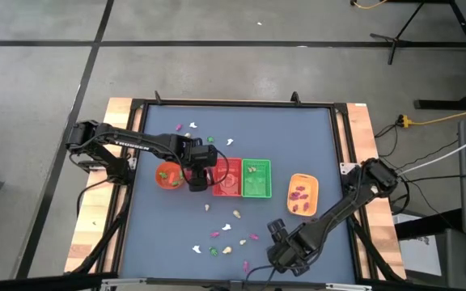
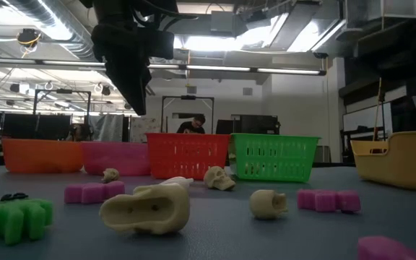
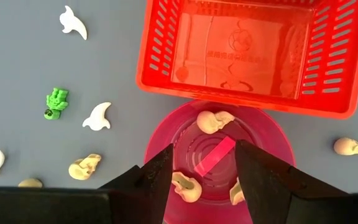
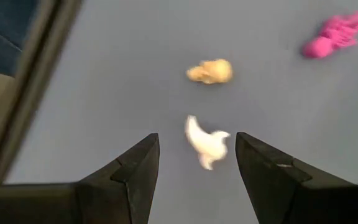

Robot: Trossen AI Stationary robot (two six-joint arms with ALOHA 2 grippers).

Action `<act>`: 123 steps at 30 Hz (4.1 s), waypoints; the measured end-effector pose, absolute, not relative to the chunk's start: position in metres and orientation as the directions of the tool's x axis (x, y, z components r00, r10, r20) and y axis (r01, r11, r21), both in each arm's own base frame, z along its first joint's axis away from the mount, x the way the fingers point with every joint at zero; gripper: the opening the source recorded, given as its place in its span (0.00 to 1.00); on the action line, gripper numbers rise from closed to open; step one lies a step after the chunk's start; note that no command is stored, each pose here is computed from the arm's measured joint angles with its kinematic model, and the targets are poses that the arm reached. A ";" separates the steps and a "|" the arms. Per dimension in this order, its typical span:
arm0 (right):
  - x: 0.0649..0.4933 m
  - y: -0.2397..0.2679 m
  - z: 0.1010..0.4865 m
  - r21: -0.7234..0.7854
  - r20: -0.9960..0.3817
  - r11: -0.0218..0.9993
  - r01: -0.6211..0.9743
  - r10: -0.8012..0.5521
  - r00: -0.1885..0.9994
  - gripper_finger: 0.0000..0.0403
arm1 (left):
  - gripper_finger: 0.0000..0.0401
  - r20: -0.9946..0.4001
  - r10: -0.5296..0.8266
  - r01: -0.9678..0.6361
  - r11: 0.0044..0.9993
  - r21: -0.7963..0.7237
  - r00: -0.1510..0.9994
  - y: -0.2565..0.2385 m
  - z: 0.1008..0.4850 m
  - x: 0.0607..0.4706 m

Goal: Sort Halloween decoration
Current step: Put the white ghost toy into the red bin

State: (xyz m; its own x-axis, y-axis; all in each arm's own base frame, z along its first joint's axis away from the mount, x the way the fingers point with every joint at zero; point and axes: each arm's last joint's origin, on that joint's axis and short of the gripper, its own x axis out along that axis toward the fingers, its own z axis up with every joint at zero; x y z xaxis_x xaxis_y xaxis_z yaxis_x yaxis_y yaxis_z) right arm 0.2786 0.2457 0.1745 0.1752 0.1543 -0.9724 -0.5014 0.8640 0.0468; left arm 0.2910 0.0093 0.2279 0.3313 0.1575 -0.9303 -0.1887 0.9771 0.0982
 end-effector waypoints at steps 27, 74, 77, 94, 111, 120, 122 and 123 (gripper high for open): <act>0.280 0.247 0.150 -0.014 -0.989 0.867 -0.499 0.061 0.135 0.49 | 0.39 -0.928 0.158 -0.189 0.977 0.097 0.339 0.009 0.228 0.292; 0.289 0.249 0.151 -0.127 -0.959 0.876 -0.465 0.012 0.284 0.26 | 0.39 -0.928 0.158 -0.189 0.977 0.097 0.339 0.009 0.228 0.292; 0.291 0.248 0.152 -0.196 -0.941 0.875 -0.442 -0.042 0.334 0.26 | 0.39 -0.928 0.158 -0.189 0.977 0.097 0.339 0.009 0.228 0.292; 0.325 0.200 0.158 -0.606 -0.730 0.771 -0.196 -0.440 0.523 0.26 | 0.39 -0.928 0.157 -0.189 0.977 0.097 0.338 0.009 0.228 0.292; 0.377 0.142 0.167 -0.712 -0.642 0.665 -0.226 -0.486 0.593 0.26 | 0.39 -0.928 0.157 -0.189 0.977 0.097 0.338 0.009 0.228 0.292; 0.383 0.130 0.167 -0.684 -0.662 0.696 -0.217 -0.468 0.586 0.26 | 0.39 -0.928 0.157 -0.190 0.977 0.096 0.339 0.009 0.228 0.292; 0.384 0.127 0.166 -0.665 -0.678 0.712 -0.226 -0.448 0.583 0.26 | 0.39 -0.928 0.157 -0.190 0.977 0.096 0.339 0.009 0.228 0.292; 0.385 0.126 0.166 -0.658 -0.684 0.717 -0.230 -0.441 0.581 0.26 | 0.39 -0.928 0.157 -0.189 0.977 0.096 0.339 0.009 0.228 0.292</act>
